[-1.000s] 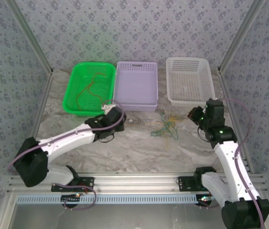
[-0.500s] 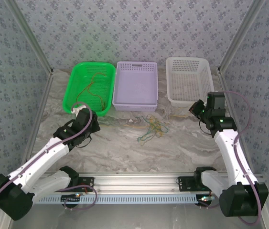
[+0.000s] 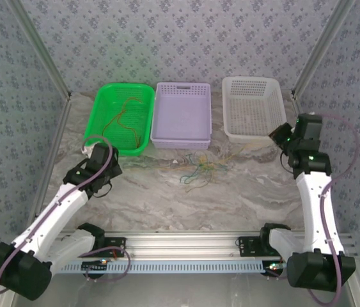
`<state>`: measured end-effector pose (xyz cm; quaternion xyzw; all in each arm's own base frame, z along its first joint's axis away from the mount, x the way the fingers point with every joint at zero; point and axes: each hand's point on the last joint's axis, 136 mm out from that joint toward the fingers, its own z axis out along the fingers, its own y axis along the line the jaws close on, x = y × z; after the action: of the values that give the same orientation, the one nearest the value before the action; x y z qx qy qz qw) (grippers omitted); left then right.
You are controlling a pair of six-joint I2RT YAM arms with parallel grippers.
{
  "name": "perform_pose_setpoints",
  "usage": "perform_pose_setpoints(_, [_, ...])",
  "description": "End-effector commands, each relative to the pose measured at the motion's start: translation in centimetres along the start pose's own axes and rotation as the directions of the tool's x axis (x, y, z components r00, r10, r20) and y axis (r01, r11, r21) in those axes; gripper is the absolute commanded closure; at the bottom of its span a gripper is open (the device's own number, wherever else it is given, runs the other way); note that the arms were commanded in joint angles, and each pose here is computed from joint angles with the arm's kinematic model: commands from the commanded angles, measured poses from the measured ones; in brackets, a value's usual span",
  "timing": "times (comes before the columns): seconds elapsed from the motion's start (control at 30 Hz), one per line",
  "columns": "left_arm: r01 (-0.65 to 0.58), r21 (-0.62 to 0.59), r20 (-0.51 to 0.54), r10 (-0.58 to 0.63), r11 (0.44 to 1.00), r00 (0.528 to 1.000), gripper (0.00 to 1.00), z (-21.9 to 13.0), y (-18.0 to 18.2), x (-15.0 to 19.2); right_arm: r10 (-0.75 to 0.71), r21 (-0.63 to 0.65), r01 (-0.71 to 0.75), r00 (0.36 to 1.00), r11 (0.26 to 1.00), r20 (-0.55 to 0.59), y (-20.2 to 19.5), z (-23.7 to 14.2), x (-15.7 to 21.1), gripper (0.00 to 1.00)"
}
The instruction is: Untangle the cables
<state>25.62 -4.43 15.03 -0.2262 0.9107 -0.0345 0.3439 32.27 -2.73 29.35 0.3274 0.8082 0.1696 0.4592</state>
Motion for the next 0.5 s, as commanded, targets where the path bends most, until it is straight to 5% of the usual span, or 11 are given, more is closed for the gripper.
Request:
perform_pose_setpoints(0.0, [-0.003, -0.047, -0.003, 0.003, 0.999, 1.000, 1.00, 0.0, 1.8, 0.4, 0.016, -0.060, -0.012, 0.997, 0.998, 0.076, 2.4, -2.5, -3.7, 1.00])
perform_pose_setpoints(0.47, [0.055, -0.084, -0.014, -0.057, 0.995, 0.998, 1.00, 0.5, 3.9, 0.3, 0.075, -0.196, -0.048, 0.988, 0.979, 0.133, 6.6, -5.8, -8.0, 1.00])
